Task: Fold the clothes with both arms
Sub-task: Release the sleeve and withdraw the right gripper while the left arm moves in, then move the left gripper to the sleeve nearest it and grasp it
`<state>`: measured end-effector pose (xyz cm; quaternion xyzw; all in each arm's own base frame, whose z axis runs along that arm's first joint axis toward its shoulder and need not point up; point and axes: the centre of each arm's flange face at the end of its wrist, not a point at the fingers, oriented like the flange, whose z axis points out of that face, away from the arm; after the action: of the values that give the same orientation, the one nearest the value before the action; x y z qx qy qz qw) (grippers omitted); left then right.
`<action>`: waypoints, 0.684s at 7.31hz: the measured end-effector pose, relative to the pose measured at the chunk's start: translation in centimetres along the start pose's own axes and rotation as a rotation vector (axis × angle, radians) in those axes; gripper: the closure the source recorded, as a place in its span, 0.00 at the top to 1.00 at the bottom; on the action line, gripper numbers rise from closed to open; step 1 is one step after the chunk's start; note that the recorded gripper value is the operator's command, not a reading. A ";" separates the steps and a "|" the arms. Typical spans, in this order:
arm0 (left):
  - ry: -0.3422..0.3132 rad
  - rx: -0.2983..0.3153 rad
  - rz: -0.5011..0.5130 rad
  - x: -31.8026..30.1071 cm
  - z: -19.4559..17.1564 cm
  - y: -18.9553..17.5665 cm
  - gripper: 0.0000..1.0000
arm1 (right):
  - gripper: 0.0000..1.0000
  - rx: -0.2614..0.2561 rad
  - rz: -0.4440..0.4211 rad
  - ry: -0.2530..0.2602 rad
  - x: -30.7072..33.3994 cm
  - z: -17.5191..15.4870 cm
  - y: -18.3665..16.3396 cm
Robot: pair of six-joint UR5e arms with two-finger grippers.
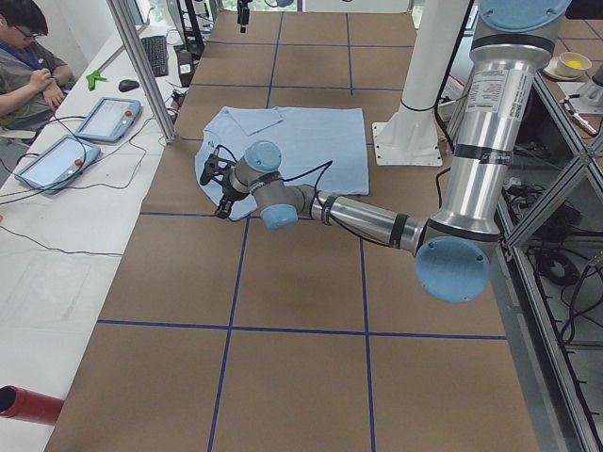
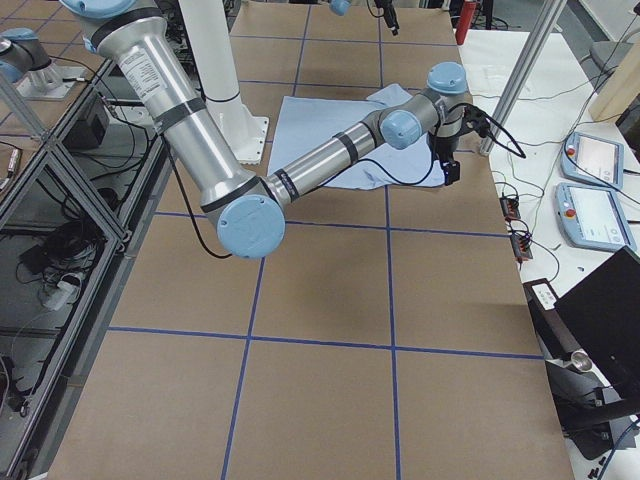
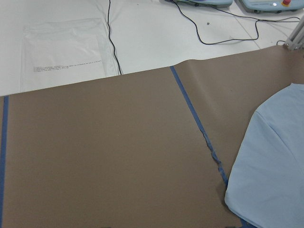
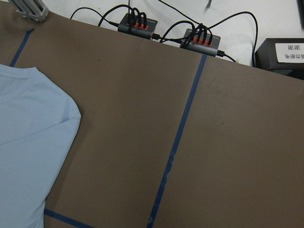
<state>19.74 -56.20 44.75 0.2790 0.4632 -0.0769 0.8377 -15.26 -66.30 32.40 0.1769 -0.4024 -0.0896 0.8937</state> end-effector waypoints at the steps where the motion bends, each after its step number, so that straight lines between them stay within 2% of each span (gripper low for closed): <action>1: -0.008 0.009 -0.046 2.8 3.4 1.2 0.69 | 1.00 -0.001 -0.007 -0.003 1.1 -0.3 0.4; 3: -0.016 0.014 -0.091 6.2 9.5 4.0 0.66 | 1.00 -0.003 -0.009 -0.002 1.8 -0.3 0.9; 5: -0.033 0.018 -0.099 5.7 12.7 5.4 0.63 | 1.00 -0.005 -0.008 0.000 2.1 -0.2 1.1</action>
<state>34.30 -57.83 47.52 0.2621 0.4619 -0.1268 0.8378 -13.72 -65.87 34.18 0.1764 -0.4015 -0.0942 0.8938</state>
